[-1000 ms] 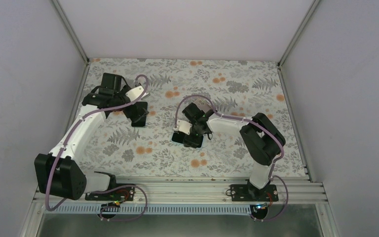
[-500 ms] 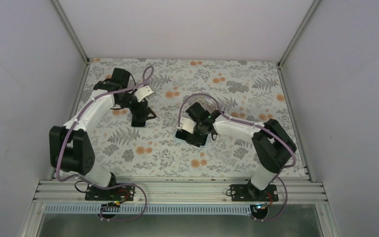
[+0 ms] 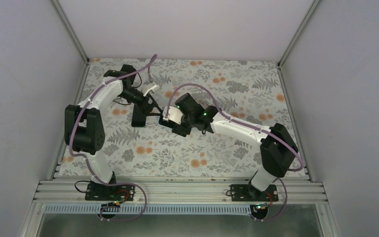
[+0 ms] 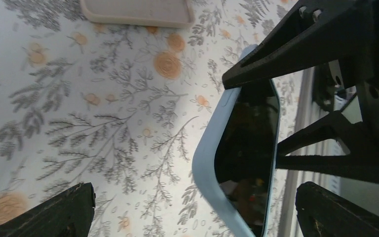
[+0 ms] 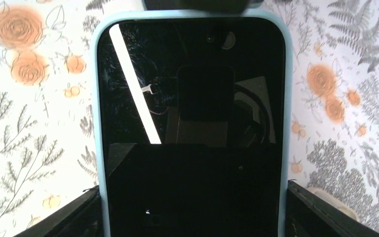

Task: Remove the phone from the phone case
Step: Pick up the phone at the center of the board.

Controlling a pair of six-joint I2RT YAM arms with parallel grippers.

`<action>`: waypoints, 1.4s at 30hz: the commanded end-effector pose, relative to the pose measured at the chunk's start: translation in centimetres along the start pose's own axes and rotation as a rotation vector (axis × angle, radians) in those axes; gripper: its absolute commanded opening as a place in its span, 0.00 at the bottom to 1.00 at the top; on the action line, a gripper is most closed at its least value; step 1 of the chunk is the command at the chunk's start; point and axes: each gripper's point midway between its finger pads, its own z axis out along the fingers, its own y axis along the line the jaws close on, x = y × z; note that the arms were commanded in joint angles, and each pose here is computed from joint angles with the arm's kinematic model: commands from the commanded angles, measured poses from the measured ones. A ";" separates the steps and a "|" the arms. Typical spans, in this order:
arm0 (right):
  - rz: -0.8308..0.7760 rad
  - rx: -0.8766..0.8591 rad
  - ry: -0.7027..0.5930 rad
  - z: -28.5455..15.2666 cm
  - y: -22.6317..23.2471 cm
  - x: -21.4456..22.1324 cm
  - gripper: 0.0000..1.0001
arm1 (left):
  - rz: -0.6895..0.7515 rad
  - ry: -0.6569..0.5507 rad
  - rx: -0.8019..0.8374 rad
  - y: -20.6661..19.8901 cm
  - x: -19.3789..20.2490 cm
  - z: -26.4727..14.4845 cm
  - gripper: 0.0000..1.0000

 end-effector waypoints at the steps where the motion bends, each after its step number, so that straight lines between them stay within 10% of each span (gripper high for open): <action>1: 0.009 0.083 -0.106 -0.9 -2.2 -4.3 0.30 | -0.038 -0.010 0.133 -1.5 -0.2 0.4 1.00; 14: -0.014 0.160 -0.146 0.6 -3.7 -7.3 0.31 | -0.058 -0.011 0.261 -3.4 -0.6 0.9 0.91; 20: -0.008 0.190 -0.164 0.2 -4.4 -8.3 0.31 | -0.071 0.006 0.253 -3.2 -0.2 1.1 0.30; 25: -0.017 0.191 -0.166 -0.2 -4.2 -8.4 0.44 | -0.069 -0.002 0.253 -3.2 -0.5 0.9 0.05; 30: -0.024 0.189 -0.154 -1.5 -3.8 -7.2 0.99 | -0.036 -0.005 0.236 -3.5 -0.8 0.5 0.02; 42: 0.093 -0.066 -0.280 -8.3 -5.3 -2.4 1.00 | 0.172 0.020 0.115 -5.9 -0.7 -1.9 0.02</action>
